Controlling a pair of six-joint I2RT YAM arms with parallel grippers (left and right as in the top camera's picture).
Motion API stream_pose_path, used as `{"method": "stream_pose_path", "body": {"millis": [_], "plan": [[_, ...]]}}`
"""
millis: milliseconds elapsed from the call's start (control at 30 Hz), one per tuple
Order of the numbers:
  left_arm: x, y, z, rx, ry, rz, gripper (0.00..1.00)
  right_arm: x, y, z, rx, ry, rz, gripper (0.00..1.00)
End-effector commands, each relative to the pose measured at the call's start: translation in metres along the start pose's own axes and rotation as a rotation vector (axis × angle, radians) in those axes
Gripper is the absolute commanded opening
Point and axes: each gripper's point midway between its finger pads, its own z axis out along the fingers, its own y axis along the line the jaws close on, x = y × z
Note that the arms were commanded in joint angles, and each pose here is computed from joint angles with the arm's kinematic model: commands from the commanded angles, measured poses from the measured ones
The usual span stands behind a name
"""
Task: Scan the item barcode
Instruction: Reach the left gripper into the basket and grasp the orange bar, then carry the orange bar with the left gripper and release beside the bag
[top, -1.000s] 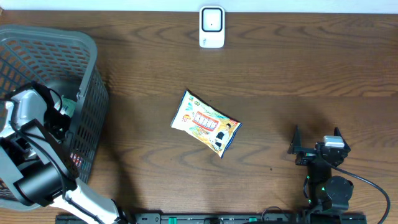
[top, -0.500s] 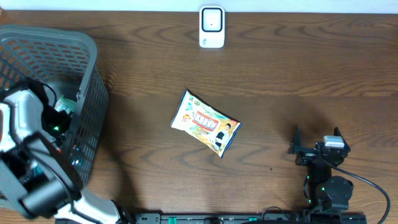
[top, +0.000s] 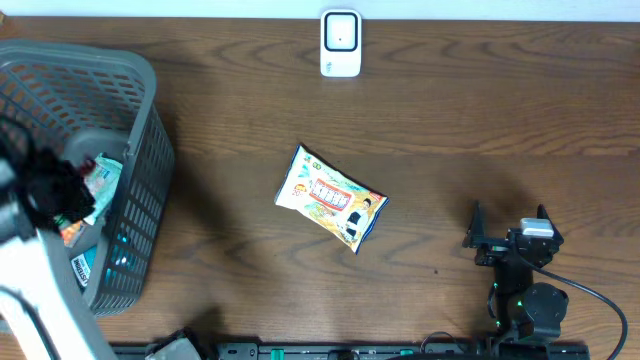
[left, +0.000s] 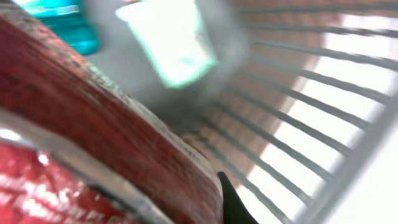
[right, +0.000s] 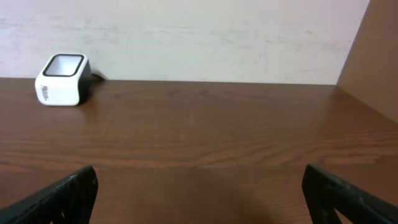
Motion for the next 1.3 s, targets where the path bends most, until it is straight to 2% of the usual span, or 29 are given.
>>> {"method": "stream_pose_path", "body": {"millis": [0, 33, 67, 133, 300, 367, 567, 600, 633, 733, 800, 1000, 1200, 1267], "plan": [[0.012, -0.034, -0.054, 0.259, -0.015, 0.238, 0.08, 0.0, 0.0, 0.0, -0.003, -0.001, -0.008, 0.99], [0.017, -0.039, -0.064, 0.307, -0.013, 0.273, 0.07, 0.0, 0.0, 0.0, -0.003, -0.001, -0.008, 0.99], [0.033, -0.051, -0.087, 0.422, 0.0, 0.372, 0.07, 0.0, 0.0, 0.0, -0.003, -0.001, -0.008, 0.99], [0.057, -0.062, -0.107, 0.531, 0.028, 0.501, 0.07, 0.0, 0.0, 0.0, -0.003, -0.001, -0.008, 0.99], [0.139, -0.062, -0.124, 0.668, 0.181, 0.831, 0.08, 0.0, 0.0, 0.0, -0.003, -0.001, -0.008, 0.99], [0.187, -0.053, -0.12, 0.697, 0.277, 0.995, 0.08, 0.0, 0.0, 0.0, -0.003, -0.001, -0.008, 0.99], [0.31, -0.003, -0.099, 0.746, 0.485, 1.391, 0.07, 0.0, 0.0, 0.0, -0.003, -0.001, -0.008, 0.99], [0.332, 0.011, -0.092, 0.744, 0.522, 1.451, 0.07, 0.0, 0.0, 0.0, -0.003, -0.001, -0.008, 0.99], [0.365, 0.038, -0.079, 0.738, 0.571, 1.571, 0.08, 0.0, 0.0, 0.0, -0.003, -0.001, -0.008, 0.99], [0.404, 0.085, -0.052, 0.7, 0.632, 1.765, 0.07, 0.0, 0.0, 0.0, -0.003, -0.001, -0.008, 0.99], [0.422, 0.115, -0.034, 0.654, 0.67, 1.85, 0.07, 0.0, 0.0, 0.0, -0.003, -0.001, -0.008, 0.99], [0.462, 0.192, 0.012, 0.538, 0.786, 1.965, 0.07, 0.0, 0.0, 0.0, -0.003, -0.001, -0.008, 0.99], [0.487, 0.257, 0.02, 0.502, 1.007, 2.006, 0.08, 0.0, 0.0, 0.0, -0.003, -0.001, -0.008, 0.99], [0.491, 0.268, 0.021, 0.496, 1.03, 2.016, 0.07, 0.0, 0.0, 0.0, -0.003, -0.001, -0.008, 0.99]]}}
